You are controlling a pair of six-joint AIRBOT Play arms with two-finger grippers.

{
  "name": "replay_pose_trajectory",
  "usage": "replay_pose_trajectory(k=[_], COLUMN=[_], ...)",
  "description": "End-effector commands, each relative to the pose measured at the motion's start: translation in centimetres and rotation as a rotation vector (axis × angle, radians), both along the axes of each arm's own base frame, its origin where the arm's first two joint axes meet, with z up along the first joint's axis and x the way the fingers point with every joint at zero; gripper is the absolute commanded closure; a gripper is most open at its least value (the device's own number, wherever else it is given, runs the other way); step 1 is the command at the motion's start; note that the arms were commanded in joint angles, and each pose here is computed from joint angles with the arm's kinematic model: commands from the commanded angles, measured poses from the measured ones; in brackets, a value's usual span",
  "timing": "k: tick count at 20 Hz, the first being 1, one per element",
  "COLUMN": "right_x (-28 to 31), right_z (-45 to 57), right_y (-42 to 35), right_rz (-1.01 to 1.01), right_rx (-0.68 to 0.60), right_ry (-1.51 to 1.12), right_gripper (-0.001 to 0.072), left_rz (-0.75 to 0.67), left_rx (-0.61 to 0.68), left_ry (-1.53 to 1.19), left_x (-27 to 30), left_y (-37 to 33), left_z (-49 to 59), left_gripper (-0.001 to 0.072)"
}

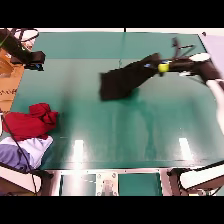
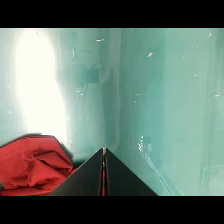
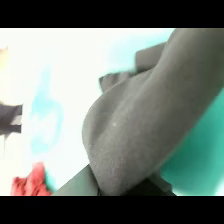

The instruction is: Fold the shirts.

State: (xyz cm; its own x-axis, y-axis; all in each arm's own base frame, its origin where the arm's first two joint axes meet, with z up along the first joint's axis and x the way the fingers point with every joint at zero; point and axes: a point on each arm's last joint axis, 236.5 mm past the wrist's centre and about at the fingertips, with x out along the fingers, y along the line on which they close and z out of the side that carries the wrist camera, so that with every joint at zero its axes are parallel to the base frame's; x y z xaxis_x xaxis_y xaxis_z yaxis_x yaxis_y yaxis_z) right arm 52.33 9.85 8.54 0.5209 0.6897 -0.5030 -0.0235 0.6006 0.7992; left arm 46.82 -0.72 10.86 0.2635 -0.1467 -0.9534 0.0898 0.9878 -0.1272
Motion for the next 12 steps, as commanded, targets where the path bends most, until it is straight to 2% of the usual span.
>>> replay_pose_trajectory(k=[1,5,9,12], right_x=[-3.6,-13.0,-25.2,-34.1], right_z=[2.9,3.7,-0.1,-8.3], right_y=[-13.8,-31.0,-41.0,-42.0], right_rz=[-0.221,-0.598,-0.934,-1.066], right_rx=[-0.156,-0.35,-0.322,-0.245], right_ry=[0.05,0.182,0.35,0.581], right_gripper=[0.0696,0.0696,0.0695,0.0694], left_rz=[-0.006,-0.022,-0.02,-0.021], left_rx=[-0.016,-0.057,-0.057,-0.057], left_ry=[0.0,-0.004,-0.009,-0.008], left_x=[0.0,0.0,0.1,0.1], left_y=[-0.4,-1.4,-1.4,-1.4], left_z=[0.1,0.3,0.3,0.3], left_gripper=[0.0683,0.0682,0.0682,0.0682])
